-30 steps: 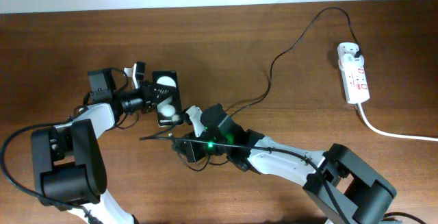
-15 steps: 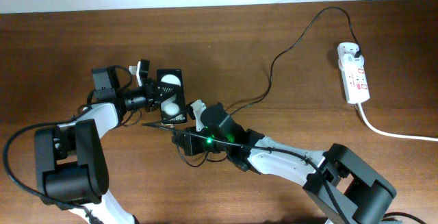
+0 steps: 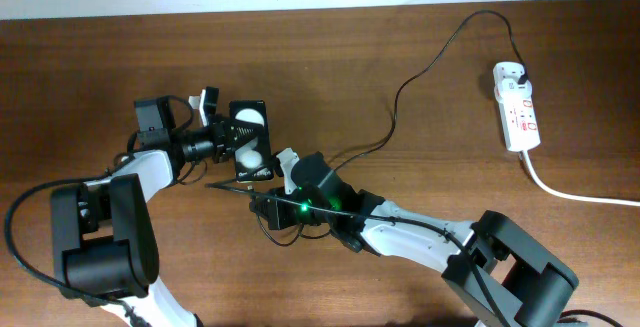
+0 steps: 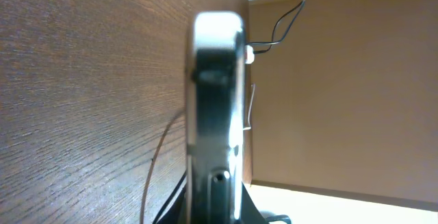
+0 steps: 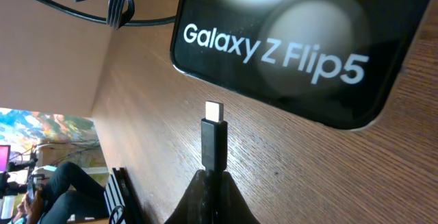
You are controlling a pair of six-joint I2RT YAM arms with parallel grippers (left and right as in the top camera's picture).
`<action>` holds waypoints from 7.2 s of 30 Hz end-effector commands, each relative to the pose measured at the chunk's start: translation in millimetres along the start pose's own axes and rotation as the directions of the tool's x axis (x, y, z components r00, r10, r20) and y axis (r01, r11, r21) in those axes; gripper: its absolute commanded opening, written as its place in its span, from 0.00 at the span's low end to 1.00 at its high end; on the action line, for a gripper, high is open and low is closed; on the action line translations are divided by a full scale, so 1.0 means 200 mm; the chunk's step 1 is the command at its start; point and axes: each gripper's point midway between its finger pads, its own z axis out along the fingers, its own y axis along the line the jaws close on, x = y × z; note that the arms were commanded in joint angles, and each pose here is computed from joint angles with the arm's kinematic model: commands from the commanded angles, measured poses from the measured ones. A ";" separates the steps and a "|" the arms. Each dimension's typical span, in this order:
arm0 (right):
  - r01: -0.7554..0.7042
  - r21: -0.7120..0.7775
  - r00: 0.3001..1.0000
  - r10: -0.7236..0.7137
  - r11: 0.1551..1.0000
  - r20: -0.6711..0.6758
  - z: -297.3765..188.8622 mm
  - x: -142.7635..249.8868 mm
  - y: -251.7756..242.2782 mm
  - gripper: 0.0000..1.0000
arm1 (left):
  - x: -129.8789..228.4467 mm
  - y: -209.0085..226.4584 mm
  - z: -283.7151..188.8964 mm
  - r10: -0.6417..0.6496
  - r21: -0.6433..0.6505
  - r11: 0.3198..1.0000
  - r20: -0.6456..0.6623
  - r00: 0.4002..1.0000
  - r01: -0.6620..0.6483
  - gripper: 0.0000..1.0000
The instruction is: Plug charger to phone and switch on socket
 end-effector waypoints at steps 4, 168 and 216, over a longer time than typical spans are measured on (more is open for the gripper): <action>-0.005 0.008 1.000 0.005 1.000 0.006 0.00 0.00 0.00 0.04 | 0.01 -0.09 -0.02 0.026 0.040 0.999 -0.010 1.000 -0.026 0.00; 0.035 -0.185 0.973 0.009 0.982 0.232 -0.19 -0.13 -0.03 0.04 | 0.01 -0.22 0.10 -0.026 0.105 0.994 -0.046 0.999 0.030 0.00; 0.038 -0.201 0.980 0.003 0.979 0.197 -0.19 -0.10 -0.02 0.04 | 0.00 -0.21 0.10 -0.017 0.098 0.995 -0.036 0.999 0.021 0.00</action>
